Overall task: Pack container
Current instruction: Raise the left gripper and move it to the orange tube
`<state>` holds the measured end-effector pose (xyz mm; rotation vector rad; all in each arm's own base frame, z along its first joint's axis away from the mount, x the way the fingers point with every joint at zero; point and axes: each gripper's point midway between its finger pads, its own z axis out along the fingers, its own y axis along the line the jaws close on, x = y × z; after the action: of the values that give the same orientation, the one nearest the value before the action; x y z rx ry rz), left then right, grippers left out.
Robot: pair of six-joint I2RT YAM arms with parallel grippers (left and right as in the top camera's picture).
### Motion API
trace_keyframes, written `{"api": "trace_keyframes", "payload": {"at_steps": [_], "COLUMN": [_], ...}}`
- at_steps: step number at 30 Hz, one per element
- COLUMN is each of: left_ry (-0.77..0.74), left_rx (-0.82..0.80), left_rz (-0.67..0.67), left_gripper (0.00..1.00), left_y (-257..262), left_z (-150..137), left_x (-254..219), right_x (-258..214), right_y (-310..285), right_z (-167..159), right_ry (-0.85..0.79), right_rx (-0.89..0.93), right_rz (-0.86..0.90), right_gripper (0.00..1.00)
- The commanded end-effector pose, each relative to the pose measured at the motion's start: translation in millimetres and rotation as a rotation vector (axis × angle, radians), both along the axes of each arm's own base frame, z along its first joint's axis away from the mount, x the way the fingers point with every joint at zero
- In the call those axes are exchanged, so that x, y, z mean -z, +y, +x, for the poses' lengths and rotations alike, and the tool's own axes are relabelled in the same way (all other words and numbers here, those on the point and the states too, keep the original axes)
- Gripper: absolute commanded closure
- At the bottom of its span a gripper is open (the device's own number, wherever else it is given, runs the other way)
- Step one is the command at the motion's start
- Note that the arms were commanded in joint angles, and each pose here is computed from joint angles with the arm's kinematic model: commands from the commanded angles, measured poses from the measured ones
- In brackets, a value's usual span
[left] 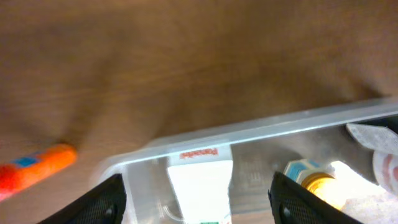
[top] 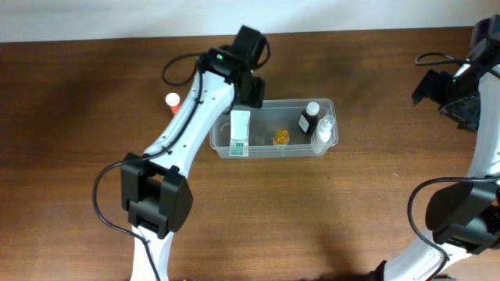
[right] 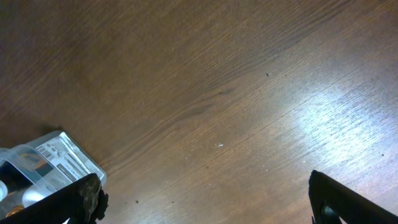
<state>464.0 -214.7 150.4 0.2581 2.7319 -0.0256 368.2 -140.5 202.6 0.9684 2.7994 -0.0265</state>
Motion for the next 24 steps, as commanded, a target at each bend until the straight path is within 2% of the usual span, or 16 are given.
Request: {"api": "trace_keyframes", "payload": {"at_steps": [1,3,6,10,14,17,21,24], "left_ry": [-0.105,-0.125,-0.117,-0.05,0.039,0.074,0.064,0.065], "left_rx": [-0.047,-0.079,-0.137,-0.235,-0.284,-0.282,-0.289,-0.199], "left_rz": [0.086,0.122,0.17,0.185,0.096,0.011,-0.012,-0.037], "left_gripper": [0.13,0.01,0.01,0.01,0.01,0.01,0.01,0.01], "left_y": [27,43,77,119,142,152,165,158], "left_z": [17,18,13,5,-1,1,7,10], "left_x": [-40,-57,-78,-79,-68,-65,-66,-65], "right_x": [-3,-3,-3,-3,-3,-3,-3,-3], "right_y": [-1,-1,-1,-1,-1,-1,-1,-1], "right_z": [0,0,0,0,0,0,0,0], "right_ry": [-0.01,-0.01,-0.01,-0.01,-0.01,-0.01,-0.01,-0.01], "right_rx": [0.004,0.004,0.005,0.004,0.004,0.004,0.004,0.004], "right_rz": [-0.002,-0.002,-0.001,-0.002,-0.002,-0.002,-0.002,-0.002], "right_gripper": [0.02,0.02,0.02,0.02,0.02,0.02,0.02,0.02]}}
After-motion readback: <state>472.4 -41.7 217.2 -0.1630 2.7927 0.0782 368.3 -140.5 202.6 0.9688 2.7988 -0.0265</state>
